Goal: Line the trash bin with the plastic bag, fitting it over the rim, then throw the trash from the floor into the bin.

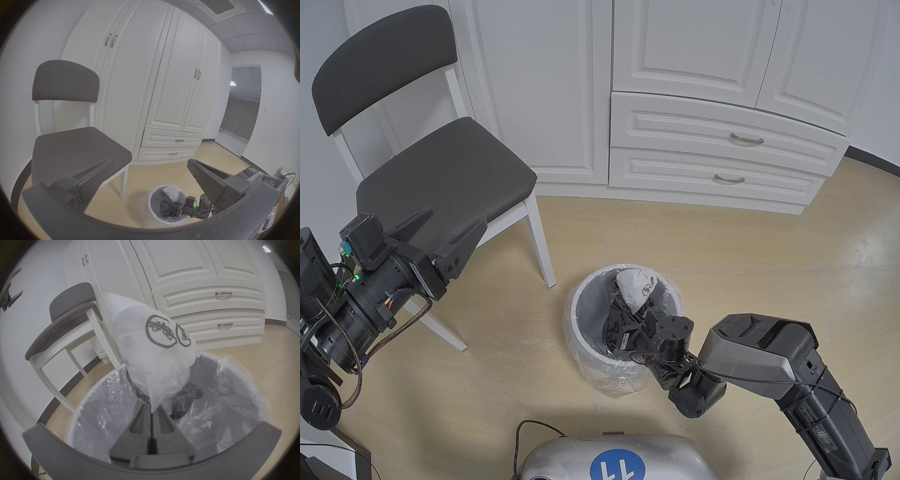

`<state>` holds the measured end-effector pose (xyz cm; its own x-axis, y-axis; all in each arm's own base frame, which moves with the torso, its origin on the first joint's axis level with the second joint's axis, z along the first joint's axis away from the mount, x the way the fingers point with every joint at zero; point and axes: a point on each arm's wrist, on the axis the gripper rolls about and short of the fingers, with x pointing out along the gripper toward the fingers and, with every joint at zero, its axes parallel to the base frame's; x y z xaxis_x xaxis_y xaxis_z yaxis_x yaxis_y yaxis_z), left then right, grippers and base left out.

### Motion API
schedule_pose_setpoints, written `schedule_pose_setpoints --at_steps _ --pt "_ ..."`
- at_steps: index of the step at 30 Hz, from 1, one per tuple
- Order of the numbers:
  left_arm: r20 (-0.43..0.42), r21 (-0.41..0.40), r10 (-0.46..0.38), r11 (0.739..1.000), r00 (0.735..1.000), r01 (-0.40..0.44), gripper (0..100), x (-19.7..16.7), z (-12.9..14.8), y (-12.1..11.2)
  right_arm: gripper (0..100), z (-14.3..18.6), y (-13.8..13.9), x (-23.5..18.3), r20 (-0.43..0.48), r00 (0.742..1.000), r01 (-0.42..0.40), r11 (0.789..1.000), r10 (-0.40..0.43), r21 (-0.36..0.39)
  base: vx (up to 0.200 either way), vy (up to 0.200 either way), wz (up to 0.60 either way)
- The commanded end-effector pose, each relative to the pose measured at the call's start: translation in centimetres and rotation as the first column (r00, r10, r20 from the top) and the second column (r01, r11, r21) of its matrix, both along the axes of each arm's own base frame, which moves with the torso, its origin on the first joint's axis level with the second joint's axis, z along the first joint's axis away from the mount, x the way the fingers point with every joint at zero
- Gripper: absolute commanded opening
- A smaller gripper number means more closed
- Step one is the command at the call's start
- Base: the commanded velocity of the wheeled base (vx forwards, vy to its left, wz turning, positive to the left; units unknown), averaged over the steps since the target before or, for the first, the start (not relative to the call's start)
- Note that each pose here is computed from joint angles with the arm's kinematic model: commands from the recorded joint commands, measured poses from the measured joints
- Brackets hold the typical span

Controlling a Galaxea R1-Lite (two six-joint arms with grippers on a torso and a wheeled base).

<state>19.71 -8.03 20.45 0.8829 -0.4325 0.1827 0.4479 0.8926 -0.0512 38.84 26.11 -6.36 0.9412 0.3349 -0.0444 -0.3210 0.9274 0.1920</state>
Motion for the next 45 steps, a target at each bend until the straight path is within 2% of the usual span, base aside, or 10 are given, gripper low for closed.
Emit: schedule_pose_setpoints --at_steps 1,22,26,33,38,45 --pt "0.0 0.0 0.0 1.0 1.0 0.0 100 0.0 0.0 0.0 100 0.1 0.0 0.0 0.002 1.0 0.0 1.0 0.0 0.002 0.0 0.0 0.0" --pt "0.001 0.0 0.002 1.0 1.0 -0.002 100 0.0 0.0 0.0 100 0.9 0.0 -0.1 0.017 1.0 0.0 1.0 0.0 0.01 0.0 0.0 0.0" --pt "0.003 -0.001 0.003 1.0 1.0 -0.003 100 0.0 0.0 0.0 100 3.1 -0.4 -0.6 0.032 0.999 -0.002 1.0 0.001 0.017 0.0 0.0 0.0" --pt "0.004 -0.002 0.003 1.0 1.0 -0.003 100 0.0 0.1 0.1 100 4.4 -0.5 -1.4 0.035 0.999 -0.011 1.0 0.011 0.004 0.0 0.0 0.0" --pt "0.004 -0.002 0.003 1.0 1.0 -0.003 100 0.0 0.1 0.1 100 3.8 -0.6 -1.5 0.024 1.0 -0.01 0.999 0.011 -0.033 0.0 0.0 0.0" --pt "0.003 -0.001 0.003 1.0 1.0 -0.003 100 0.0 0.0 0.0 100 0.5 0.0 -2.2 -0.033 0.999 -0.04 0.996 0.038 -0.084 0.0 0.0 0.0"
